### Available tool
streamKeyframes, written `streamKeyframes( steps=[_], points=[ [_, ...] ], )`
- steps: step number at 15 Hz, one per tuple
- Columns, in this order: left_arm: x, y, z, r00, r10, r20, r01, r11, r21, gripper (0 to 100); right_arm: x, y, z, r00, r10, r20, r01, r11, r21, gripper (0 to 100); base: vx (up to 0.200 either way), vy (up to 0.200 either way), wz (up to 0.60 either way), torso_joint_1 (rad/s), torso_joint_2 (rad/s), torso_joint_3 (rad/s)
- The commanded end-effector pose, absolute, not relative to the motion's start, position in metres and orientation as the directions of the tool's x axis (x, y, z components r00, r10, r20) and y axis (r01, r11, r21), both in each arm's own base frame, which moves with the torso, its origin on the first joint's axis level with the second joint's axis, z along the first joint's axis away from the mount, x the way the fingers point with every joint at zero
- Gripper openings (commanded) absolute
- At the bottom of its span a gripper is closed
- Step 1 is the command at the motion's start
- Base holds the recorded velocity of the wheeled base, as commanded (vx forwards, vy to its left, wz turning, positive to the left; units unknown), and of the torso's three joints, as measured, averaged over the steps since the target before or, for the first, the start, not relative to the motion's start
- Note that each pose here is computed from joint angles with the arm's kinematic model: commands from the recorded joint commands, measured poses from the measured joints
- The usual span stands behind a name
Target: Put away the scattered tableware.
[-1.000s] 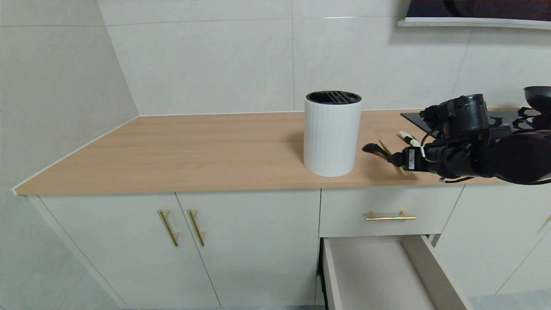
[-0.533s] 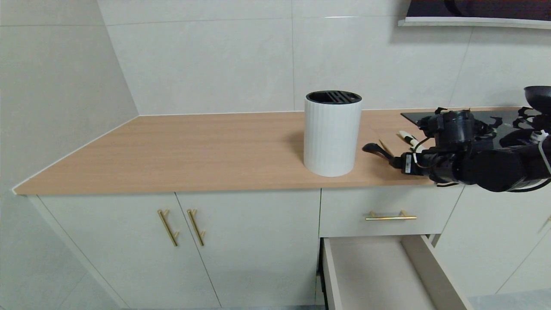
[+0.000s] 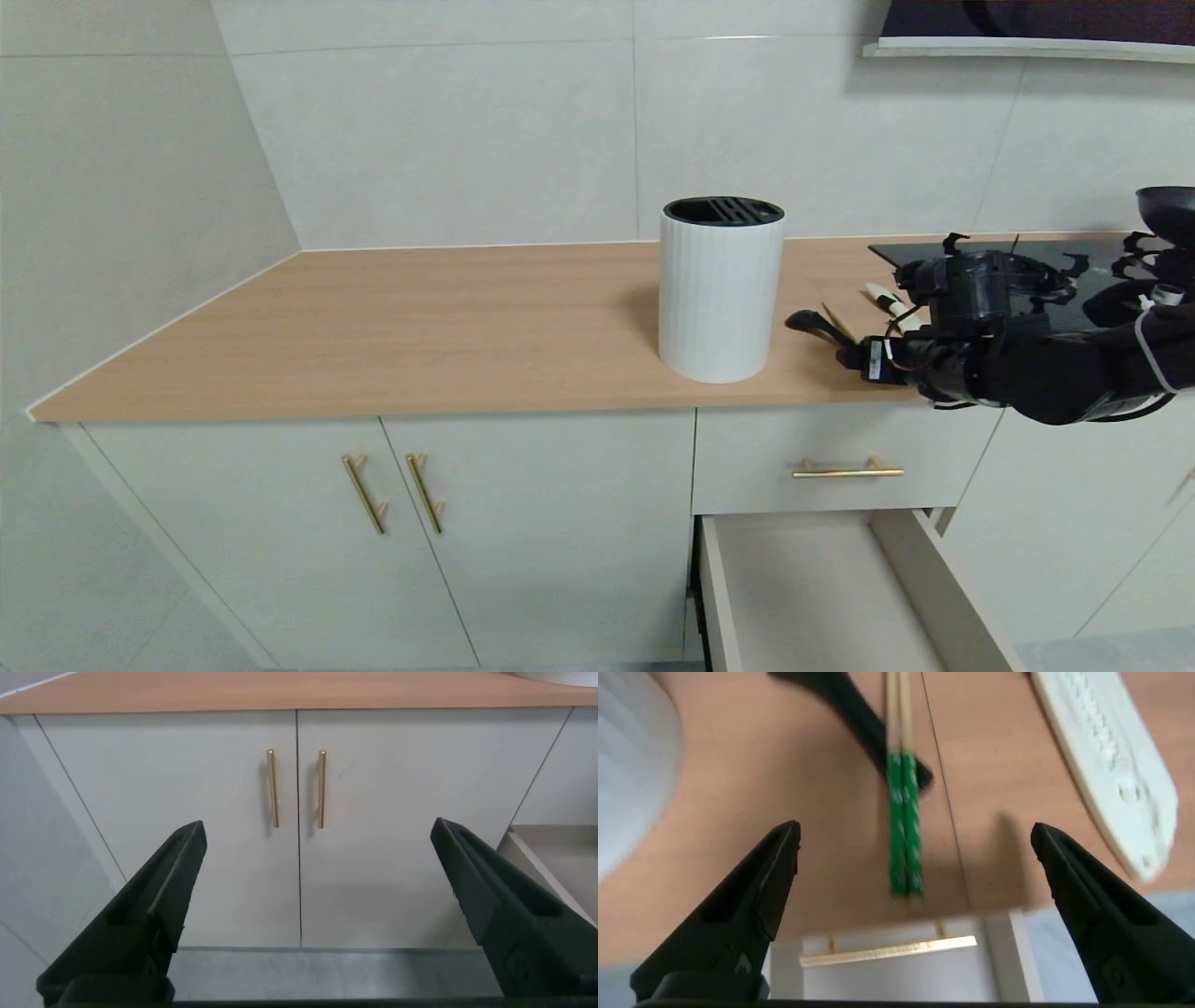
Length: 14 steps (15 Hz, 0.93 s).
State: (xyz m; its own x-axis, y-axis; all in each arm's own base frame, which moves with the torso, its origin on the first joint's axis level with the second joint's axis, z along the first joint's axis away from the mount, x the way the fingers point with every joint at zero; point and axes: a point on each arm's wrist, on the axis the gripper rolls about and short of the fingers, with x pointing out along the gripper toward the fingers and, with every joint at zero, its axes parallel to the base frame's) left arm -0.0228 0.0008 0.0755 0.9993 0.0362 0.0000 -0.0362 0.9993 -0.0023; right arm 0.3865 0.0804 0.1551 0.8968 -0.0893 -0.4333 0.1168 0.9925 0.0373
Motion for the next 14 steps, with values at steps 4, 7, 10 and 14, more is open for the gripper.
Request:
streamKeyframes(
  steps=[4,7,10,14],
  points=[
    [-0.0227,0.0008,0.0755,0.999,0.037,-0.002,-0.037,0.999,-0.003,100,0.3874,0.0811,0.1482,0.889,-0.091,-0.449,0.116,0.993,0.029,0,0.000,0.000,0.00,0.000,0.00,0.000],
    [-0.0227,0.0008,0.0755,0.999,0.037,-0.002,-0.037,0.999,-0.001,100,0.3888,0.0820,0.1451,0.886,-0.088,-0.455,0.114,0.993,0.029,0,0.000,0.000,0.00,0.000,0.00,0.000],
    [-0.0227,0.0008,0.0755,0.999,0.037,-0.002,-0.037,0.999,-0.003,100,0.3876,0.0817,0.1477,0.889,-0.091,-0.449,0.116,0.993,0.030,0,0.000,0.000,0.00,0.000,0.00,0.000],
    [-0.0227,0.0008,0.0755,0.999,0.037,-0.002,-0.037,0.999,-0.003,100,0.3869,0.0815,0.1495,0.891,-0.090,-0.445,0.116,0.993,0.032,0,0.000,0.000,0.00,0.000,0.00,0.000]
  ],
)
